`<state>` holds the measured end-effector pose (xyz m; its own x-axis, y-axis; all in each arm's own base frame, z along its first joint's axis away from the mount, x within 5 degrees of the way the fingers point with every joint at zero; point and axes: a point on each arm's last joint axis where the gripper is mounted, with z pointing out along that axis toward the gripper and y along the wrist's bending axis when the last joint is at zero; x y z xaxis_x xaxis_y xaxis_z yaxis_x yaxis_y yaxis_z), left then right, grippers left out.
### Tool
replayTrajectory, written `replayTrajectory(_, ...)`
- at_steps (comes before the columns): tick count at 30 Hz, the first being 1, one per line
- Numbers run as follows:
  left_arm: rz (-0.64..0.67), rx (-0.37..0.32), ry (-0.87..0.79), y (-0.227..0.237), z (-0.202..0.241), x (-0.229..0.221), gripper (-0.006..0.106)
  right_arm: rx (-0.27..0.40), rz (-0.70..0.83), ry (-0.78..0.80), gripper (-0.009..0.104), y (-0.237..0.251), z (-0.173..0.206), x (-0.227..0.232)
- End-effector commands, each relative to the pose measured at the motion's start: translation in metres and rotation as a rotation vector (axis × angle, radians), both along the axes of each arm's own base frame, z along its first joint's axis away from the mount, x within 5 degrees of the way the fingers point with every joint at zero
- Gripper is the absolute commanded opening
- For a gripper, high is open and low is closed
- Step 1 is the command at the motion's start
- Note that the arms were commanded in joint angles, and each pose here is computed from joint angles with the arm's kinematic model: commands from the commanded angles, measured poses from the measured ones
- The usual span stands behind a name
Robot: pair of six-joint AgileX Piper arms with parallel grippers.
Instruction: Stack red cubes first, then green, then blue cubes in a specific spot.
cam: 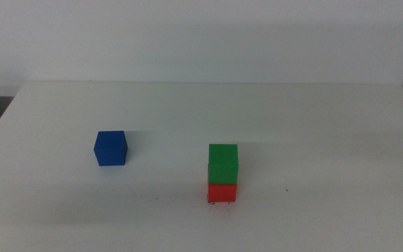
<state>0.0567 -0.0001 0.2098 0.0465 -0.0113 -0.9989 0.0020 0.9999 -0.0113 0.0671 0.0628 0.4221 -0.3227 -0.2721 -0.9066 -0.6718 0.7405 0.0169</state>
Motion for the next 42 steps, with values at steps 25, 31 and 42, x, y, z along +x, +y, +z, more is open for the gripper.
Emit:
replayTrajectory(25, -0.087, -0.079, 1.08, -0.022, 0.109, 0.172, 0.094, -0.004, -0.005, -0.015, 0.093, -0.002, 0.0, 0.0)
replayTrajectory(31, -0.011, -0.024, 1.244, -0.053, 0.098, 0.231, 0.094, -0.004, -0.005, -0.015, 0.093, -0.002, 0.0, 0.0)
replayTrajectory(42, -0.072, -0.033, 1.278, -0.082, 0.045, 0.312, 0.094, -0.004, -0.005, -0.015, 0.093, -0.002, 0.0, 0.0)
